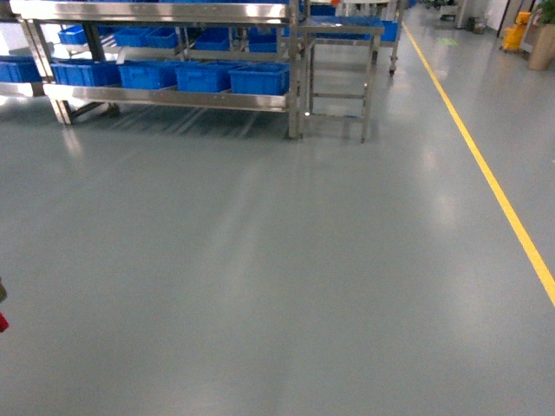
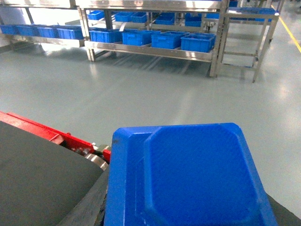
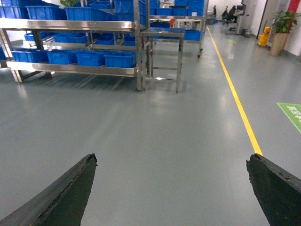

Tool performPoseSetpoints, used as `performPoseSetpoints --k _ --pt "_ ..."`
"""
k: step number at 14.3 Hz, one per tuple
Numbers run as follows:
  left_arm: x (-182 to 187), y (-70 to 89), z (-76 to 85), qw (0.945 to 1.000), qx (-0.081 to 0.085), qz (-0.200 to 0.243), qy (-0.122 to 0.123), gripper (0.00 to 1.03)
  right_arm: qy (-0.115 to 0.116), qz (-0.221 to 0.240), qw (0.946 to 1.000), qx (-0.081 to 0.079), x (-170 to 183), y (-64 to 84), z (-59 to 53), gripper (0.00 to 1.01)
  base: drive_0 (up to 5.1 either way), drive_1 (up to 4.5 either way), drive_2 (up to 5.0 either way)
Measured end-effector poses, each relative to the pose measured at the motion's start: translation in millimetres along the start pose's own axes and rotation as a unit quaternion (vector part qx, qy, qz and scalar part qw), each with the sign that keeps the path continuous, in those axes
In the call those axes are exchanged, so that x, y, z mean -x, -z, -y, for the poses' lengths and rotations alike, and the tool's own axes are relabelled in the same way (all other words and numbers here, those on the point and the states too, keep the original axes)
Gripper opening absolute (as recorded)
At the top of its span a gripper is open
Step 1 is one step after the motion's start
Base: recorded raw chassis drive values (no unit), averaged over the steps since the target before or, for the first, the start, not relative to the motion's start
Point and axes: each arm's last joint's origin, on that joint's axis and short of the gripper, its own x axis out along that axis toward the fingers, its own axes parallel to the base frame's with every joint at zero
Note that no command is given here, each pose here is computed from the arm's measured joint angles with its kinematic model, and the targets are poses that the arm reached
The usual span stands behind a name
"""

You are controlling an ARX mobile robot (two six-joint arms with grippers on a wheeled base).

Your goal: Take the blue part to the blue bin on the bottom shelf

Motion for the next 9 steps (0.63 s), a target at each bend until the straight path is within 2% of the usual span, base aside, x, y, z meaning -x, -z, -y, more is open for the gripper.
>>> performPoseSetpoints --k 7,9 --pt "0.0 0.0 0.0 1.0000 0.000 0.000 0.000 0.44 0.000 0.000 1.0000 0.000 0.0 0.0 0.0 0.98 -1.6 -1.62 -1.6" --pt "0.1 0.3 0.7 1.0000 -0.002 -0.001 0.004 0.44 0.002 0.000 1.0000 0.000 0.0 0.0 0.1 0.98 -0.2 -0.17 -0.2"
